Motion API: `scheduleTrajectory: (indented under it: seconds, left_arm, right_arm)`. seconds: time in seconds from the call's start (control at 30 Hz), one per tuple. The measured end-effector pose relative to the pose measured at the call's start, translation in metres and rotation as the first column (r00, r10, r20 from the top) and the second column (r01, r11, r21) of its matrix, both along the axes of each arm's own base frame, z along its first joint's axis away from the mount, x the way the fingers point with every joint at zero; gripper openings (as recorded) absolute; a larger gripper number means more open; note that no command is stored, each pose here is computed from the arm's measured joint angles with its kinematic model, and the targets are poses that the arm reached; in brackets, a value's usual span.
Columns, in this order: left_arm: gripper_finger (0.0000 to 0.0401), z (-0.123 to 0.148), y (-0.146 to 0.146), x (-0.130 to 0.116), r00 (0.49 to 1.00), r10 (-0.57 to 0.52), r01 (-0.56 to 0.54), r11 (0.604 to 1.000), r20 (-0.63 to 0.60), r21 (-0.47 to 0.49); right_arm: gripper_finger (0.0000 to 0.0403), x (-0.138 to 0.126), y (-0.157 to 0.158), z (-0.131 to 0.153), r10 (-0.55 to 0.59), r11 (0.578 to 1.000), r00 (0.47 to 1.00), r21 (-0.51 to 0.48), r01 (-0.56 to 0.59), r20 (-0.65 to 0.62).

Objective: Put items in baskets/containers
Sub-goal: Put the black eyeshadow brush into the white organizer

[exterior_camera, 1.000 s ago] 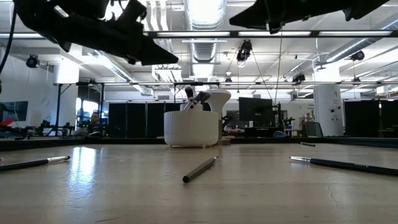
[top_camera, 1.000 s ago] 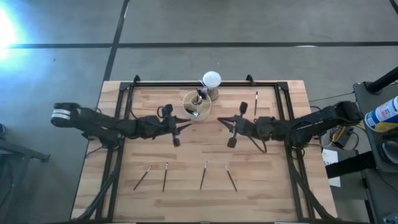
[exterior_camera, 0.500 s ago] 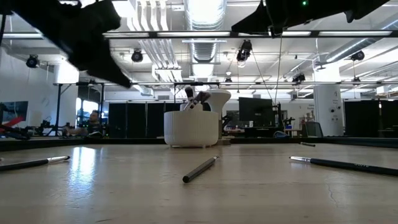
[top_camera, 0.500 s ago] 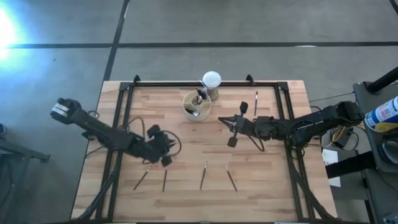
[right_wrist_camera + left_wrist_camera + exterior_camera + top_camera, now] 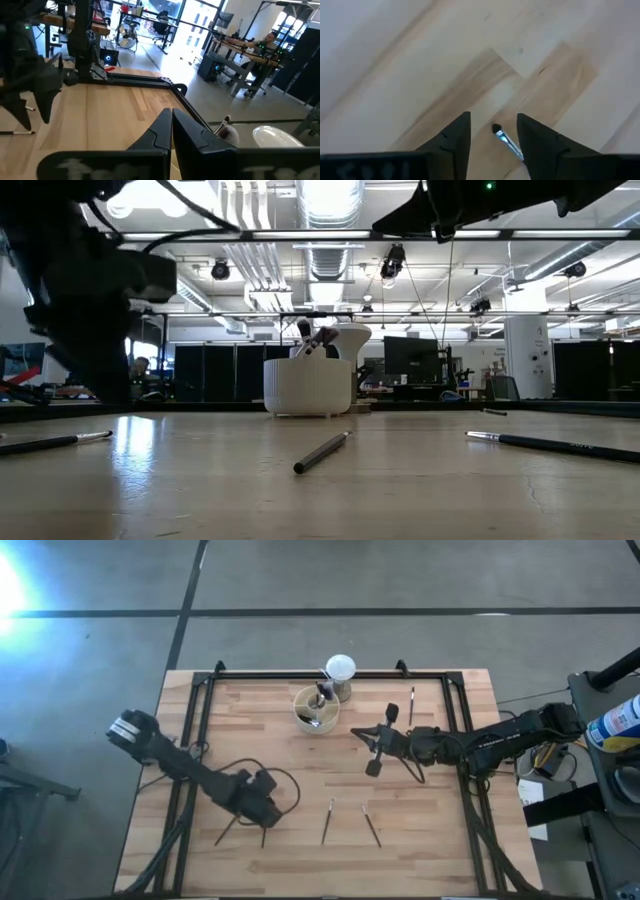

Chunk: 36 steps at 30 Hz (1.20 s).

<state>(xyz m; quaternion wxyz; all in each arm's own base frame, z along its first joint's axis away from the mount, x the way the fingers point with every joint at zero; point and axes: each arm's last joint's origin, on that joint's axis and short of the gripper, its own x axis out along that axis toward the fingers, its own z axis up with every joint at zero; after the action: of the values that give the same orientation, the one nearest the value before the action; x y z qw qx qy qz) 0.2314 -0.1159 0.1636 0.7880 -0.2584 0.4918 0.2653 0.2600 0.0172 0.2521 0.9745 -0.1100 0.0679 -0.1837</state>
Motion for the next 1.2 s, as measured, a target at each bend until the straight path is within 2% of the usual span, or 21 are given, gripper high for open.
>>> scheduleTrajectory:
  seconds: [0.13,0.53,0.77,0.93,1.13,1.2]
  left_arm:
    - [0.0158,-0.004,-0.001,0.0,0.997,0.056,-0.057,0.998,-0.058,-0.006]
    - [0.0158,-0.006,-0.003,0.004,0.989,0.139,-0.142,0.988,-0.054,-0.059]
    - [0.0151,-0.021,-0.007,0.009,0.988,0.132,-0.136,0.99,-0.076,-0.047]
    - [0.0107,-0.028,-0.006,0.008,0.984,0.127,-0.132,0.991,-0.122,-0.029]
    - [0.0015,-0.03,-0.005,0.006,0.984,0.095,-0.097,0.995,-0.153,-0.011]
    - [0.0006,-0.029,-0.005,0.006,0.985,0.079,-0.08,0.997,-0.152,-0.002]
  right_arm:
    - [0.0008,0.0,0.0,-0.001,0.0,1.0,1.0,0.005,0.0,-0.001]
    - [0.0008,-0.002,0.0,-0.007,-0.001,1.0,1.0,0.013,0.001,-0.02]
    - [0.0008,-0.002,0.0,-0.008,-0.001,1.0,1.0,0.03,0.002,-0.016]
    - [0.0008,-0.002,0.0,-0.008,0.001,1.0,1.0,0.03,0.0,-0.016]
    - [0.0008,-0.002,0.0,-0.008,0.001,1.0,1.0,0.03,0.0,-0.015]
    - [0.0008,-0.002,0.0,-0.008,0.0,1.0,1.0,0.03,0.0,-0.016]
